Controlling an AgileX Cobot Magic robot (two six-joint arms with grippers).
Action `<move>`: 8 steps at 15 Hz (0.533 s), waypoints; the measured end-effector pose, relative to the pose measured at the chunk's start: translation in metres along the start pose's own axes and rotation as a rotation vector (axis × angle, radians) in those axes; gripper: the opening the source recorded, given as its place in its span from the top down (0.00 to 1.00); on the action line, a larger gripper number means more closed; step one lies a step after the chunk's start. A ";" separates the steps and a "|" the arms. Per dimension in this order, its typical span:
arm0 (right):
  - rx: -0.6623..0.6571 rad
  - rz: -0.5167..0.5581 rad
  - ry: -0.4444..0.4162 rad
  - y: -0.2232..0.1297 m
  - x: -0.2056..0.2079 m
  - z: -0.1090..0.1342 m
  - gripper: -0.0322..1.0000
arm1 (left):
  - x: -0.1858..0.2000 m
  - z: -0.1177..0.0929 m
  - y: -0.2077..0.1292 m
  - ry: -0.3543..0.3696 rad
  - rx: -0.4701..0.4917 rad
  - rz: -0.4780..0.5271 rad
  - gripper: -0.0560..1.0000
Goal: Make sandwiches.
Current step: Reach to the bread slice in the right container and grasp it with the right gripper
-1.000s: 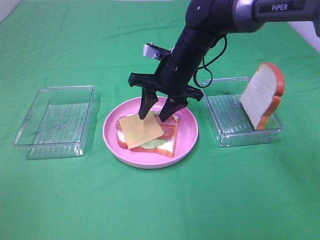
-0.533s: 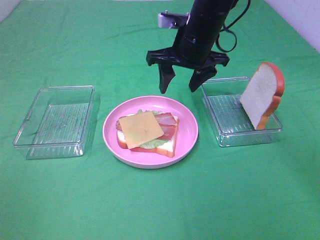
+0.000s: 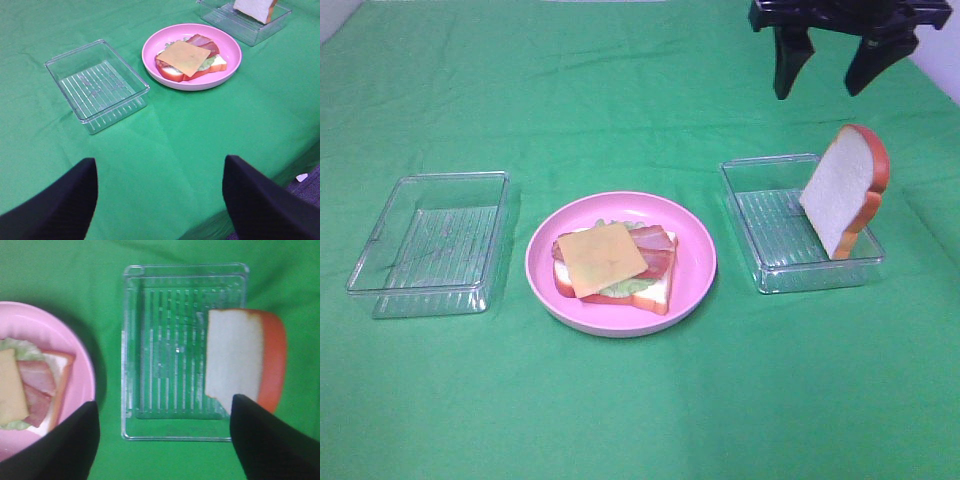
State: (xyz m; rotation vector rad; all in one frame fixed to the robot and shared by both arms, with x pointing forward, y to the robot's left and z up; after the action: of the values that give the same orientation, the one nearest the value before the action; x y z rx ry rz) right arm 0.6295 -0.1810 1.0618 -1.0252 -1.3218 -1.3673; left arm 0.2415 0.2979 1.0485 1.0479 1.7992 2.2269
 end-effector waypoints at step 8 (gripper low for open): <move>-0.142 0.064 0.001 0.016 -0.026 -0.070 0.29 | 0.000 0.000 0.000 0.000 0.000 0.000 0.31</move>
State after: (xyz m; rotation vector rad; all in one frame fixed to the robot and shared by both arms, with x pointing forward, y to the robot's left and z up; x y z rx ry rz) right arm 0.6534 -0.2489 1.0351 -1.1520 -1.1943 -1.4282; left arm 0.2415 0.2979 1.0485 1.0479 1.7992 2.2269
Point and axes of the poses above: a point on each arm's last joint axis where the gripper is mounted, x pointing back along that axis away from the gripper, z along the wrist's bending axis when the last joint is at zero, y = z × x, the point moved 1 cm from there along -x, pointing out along that axis toward the gripper, and after that the axes turned 4 degrees about -x, right-handed, at the moved point
